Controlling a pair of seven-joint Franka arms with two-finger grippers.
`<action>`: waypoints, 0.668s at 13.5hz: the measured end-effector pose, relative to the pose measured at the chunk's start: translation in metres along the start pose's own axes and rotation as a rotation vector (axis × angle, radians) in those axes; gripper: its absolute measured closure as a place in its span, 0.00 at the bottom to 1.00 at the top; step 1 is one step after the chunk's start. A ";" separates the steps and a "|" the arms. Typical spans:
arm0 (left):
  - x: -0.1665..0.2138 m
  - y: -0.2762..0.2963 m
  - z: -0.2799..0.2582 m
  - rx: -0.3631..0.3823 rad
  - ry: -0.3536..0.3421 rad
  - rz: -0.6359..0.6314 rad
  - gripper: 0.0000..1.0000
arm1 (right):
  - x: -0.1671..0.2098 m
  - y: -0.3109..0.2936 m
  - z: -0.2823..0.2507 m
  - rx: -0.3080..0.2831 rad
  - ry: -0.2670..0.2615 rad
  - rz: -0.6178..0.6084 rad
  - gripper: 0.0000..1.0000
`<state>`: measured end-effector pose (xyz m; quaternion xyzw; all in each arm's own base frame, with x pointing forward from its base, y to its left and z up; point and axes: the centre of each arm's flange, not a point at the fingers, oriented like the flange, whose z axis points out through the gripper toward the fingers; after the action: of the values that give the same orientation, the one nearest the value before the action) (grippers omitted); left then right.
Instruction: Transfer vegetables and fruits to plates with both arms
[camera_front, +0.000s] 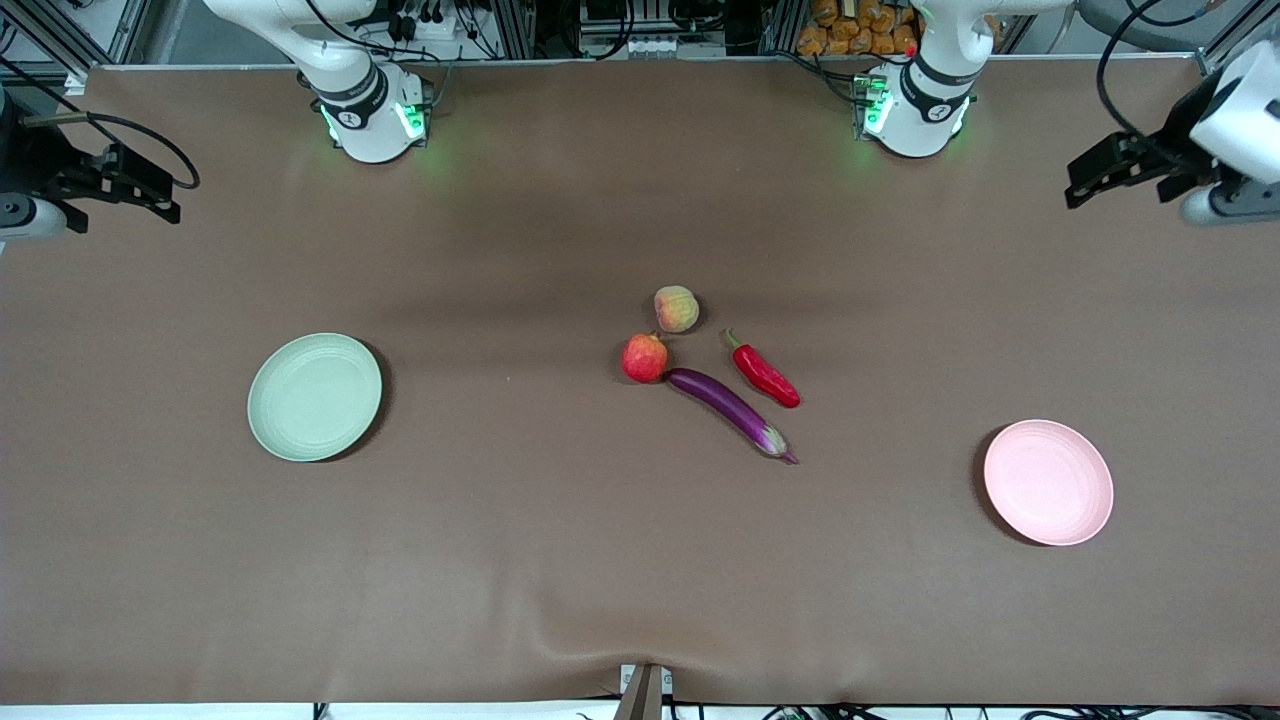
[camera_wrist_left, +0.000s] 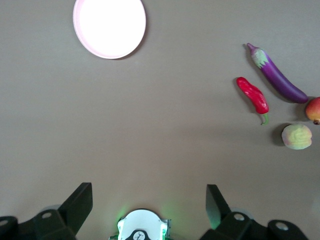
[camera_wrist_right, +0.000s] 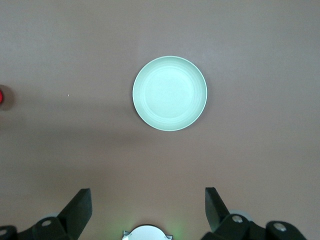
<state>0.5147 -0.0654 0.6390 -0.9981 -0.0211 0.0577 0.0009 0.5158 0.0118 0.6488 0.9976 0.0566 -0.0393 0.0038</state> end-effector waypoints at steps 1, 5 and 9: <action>0.008 0.012 0.009 -0.002 0.003 0.013 0.00 | 0.000 0.000 0.000 0.000 0.000 0.000 0.00; 0.037 0.079 0.060 -0.017 0.055 -0.017 0.00 | -0.001 -0.005 0.001 0.000 -0.012 -0.005 0.00; 0.058 0.123 0.131 -0.048 0.089 0.000 0.00 | -0.001 -0.005 0.001 0.000 -0.014 -0.005 0.00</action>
<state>0.5627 -0.1859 0.5020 -0.9994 -0.0226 0.0129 -0.0218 0.5141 0.0169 0.6475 0.9972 0.0592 -0.0466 0.0040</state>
